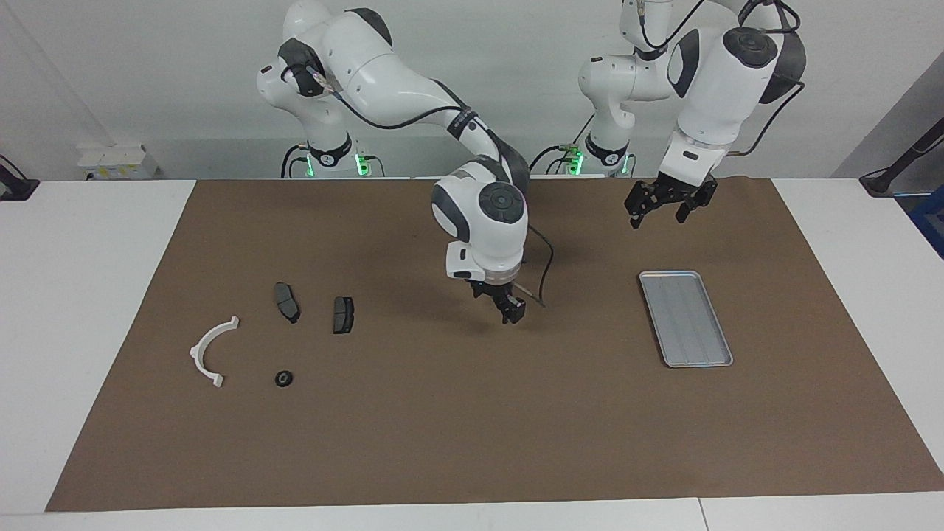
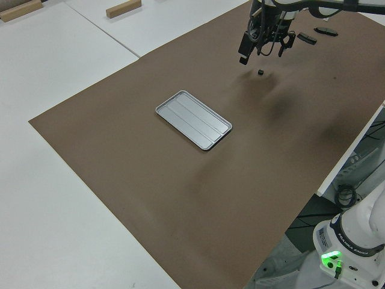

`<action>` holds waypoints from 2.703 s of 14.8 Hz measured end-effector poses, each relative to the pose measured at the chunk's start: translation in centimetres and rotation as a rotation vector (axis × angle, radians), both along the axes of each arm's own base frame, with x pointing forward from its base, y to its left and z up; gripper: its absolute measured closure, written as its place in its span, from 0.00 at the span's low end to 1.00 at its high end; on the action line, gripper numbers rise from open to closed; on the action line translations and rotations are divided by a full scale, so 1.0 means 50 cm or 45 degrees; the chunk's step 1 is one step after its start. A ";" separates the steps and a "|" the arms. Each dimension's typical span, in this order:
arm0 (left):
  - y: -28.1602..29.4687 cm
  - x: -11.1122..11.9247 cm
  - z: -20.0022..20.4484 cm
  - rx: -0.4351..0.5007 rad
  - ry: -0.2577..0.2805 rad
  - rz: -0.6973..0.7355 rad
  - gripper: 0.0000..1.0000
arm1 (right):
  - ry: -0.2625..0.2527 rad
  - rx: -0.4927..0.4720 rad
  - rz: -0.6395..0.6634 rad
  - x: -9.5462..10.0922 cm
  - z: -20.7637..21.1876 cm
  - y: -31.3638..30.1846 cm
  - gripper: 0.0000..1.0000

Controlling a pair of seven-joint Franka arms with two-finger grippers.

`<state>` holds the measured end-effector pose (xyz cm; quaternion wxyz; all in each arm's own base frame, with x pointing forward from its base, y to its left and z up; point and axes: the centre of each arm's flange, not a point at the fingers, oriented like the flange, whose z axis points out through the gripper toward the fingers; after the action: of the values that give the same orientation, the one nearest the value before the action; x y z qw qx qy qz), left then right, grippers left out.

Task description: Pick bearing gear from pile to tray

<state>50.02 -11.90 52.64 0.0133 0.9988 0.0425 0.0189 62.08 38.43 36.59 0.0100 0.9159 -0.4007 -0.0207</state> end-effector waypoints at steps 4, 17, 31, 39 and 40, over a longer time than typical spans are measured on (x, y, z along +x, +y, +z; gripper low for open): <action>-0.072 0.018 -0.041 0.001 -0.024 0.081 0.00 | -0.007 0.007 0.325 0.124 0.115 -0.297 0.00; -0.539 0.038 -0.391 -0.034 -0.010 0.152 0.09 | -0.011 -0.097 0.587 0.196 -0.120 -0.762 0.00; -0.501 0.050 -0.448 -0.001 -0.017 0.159 0.10 | 0.019 -0.090 0.485 0.180 -0.174 -0.759 0.00; -0.510 0.040 -0.455 -0.007 -0.020 0.146 0.20 | 0.010 -0.038 0.416 0.181 -0.167 -0.752 0.40; -0.509 0.041 -0.455 -0.011 -0.026 0.147 0.29 | 0.014 -0.040 0.412 0.180 -0.163 -0.755 0.49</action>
<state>52.05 -37.35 29.88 0.0168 0.9944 0.1000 0.0295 71.09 0.67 28.42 0.0298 0.9681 -0.2483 -0.0173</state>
